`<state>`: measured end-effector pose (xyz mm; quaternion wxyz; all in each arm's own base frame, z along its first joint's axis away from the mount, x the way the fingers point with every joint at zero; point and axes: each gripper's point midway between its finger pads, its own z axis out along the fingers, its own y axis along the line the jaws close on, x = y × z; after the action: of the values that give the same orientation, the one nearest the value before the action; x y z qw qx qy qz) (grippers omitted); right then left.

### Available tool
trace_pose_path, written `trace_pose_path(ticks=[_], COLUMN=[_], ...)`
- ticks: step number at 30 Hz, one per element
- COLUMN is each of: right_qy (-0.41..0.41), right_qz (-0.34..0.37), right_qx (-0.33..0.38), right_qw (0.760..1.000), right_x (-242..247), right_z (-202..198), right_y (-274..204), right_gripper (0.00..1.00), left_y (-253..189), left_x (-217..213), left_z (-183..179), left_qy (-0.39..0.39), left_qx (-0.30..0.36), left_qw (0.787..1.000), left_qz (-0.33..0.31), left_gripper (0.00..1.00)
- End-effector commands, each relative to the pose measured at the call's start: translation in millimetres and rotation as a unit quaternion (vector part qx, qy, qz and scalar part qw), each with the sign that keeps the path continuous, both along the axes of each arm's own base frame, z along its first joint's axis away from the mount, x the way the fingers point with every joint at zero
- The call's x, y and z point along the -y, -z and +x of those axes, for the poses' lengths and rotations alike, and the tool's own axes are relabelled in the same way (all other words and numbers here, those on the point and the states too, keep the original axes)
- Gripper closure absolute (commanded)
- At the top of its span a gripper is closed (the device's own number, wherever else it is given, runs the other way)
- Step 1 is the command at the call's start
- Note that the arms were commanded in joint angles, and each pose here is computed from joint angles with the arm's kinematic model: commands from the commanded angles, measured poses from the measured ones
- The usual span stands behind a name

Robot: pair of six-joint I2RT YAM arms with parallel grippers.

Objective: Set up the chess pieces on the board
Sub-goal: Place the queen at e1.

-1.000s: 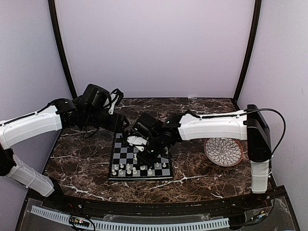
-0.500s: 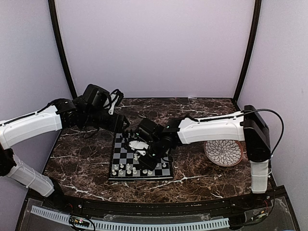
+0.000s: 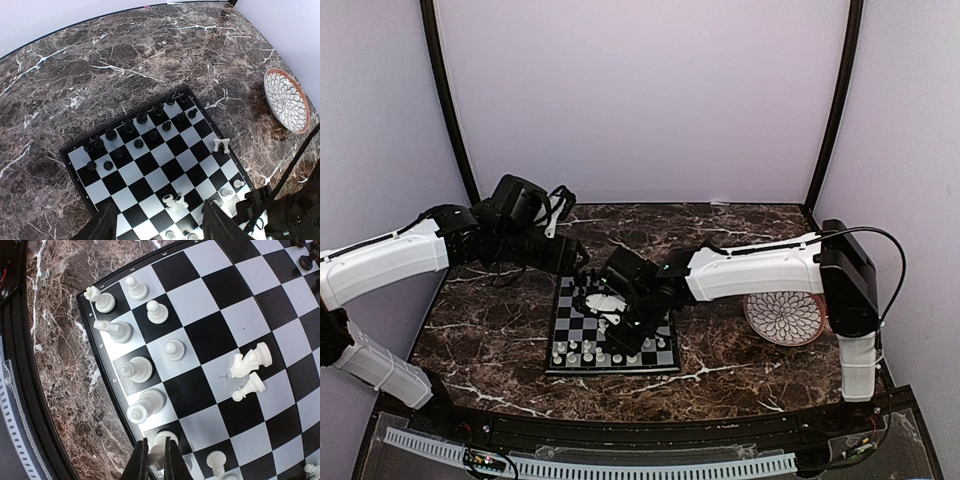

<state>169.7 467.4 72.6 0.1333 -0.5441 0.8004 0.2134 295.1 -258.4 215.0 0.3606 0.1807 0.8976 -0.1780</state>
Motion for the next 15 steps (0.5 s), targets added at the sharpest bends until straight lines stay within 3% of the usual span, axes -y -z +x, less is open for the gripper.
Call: trace_pose_path(ticks=[1,11,15], right_qy=[-0.003,-0.002,0.002], right_qz=[0.002,-0.007,-0.009], right_qx=[-0.007,-0.010,-0.008], right_qw=[1.000,1.000,1.000], right_x=[-4,4,7], right_z=[-3,-5,-5], right_y=[9,9,7], right_gripper=[1.00,0.92,0.83], left_y=[5,6,8], left_x=[-2,-1,-1], left_z=[-3,-2,-2], left_qy=[0.000,-0.001,-0.002], left_qx=[-0.013,-0.017,-0.020], left_qw=[1.000,1.000,1.000], left_qz=[0.002,0.001,0.000], left_gripper=[0.39,0.39,0.39])
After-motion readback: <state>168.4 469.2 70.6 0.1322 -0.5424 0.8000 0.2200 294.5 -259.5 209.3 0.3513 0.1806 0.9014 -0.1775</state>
